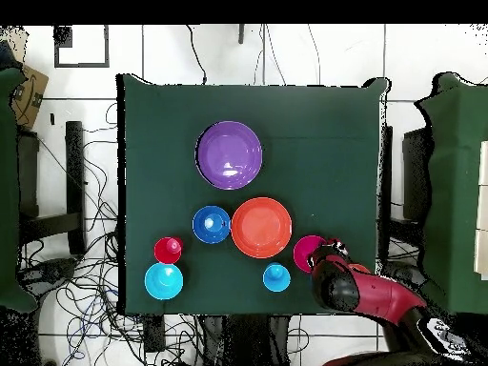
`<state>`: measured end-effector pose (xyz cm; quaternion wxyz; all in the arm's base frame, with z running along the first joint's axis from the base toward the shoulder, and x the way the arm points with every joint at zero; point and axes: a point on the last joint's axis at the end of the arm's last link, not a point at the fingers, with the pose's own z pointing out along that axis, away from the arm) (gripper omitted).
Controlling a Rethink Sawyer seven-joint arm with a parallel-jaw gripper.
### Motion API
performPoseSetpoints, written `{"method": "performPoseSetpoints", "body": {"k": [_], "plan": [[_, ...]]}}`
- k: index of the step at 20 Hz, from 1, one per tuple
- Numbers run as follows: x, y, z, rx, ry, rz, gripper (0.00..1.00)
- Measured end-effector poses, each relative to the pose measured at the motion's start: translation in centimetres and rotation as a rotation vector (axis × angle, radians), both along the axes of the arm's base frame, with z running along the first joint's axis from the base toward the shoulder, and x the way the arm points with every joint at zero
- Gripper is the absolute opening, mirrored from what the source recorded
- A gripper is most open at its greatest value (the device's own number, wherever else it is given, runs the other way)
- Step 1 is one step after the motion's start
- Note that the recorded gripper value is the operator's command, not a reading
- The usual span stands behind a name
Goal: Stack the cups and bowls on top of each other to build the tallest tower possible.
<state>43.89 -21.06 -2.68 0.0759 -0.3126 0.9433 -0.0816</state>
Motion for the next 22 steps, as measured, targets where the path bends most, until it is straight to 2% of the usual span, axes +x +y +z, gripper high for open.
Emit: {"method": "performPoseSetpoints", "body": {"k": [6, 11, 17, 18, 22], "plan": [[0.0, -0.1, 0.0, -0.002, 0.000, 0.000, 0.00], [0.4, -0.8, 1.1, -0.004, -0.016, -0.013, 0.00], [0.7, -4.0, 5.2, 0.021, -0.035, -0.088, 0.00], [0.7, -5.4, 6.6, 0.029, -0.029, -0.118, 0.00], [0.5, -8.0, 9.6, 0.048, -0.006, -0.179, 0.00]]}}
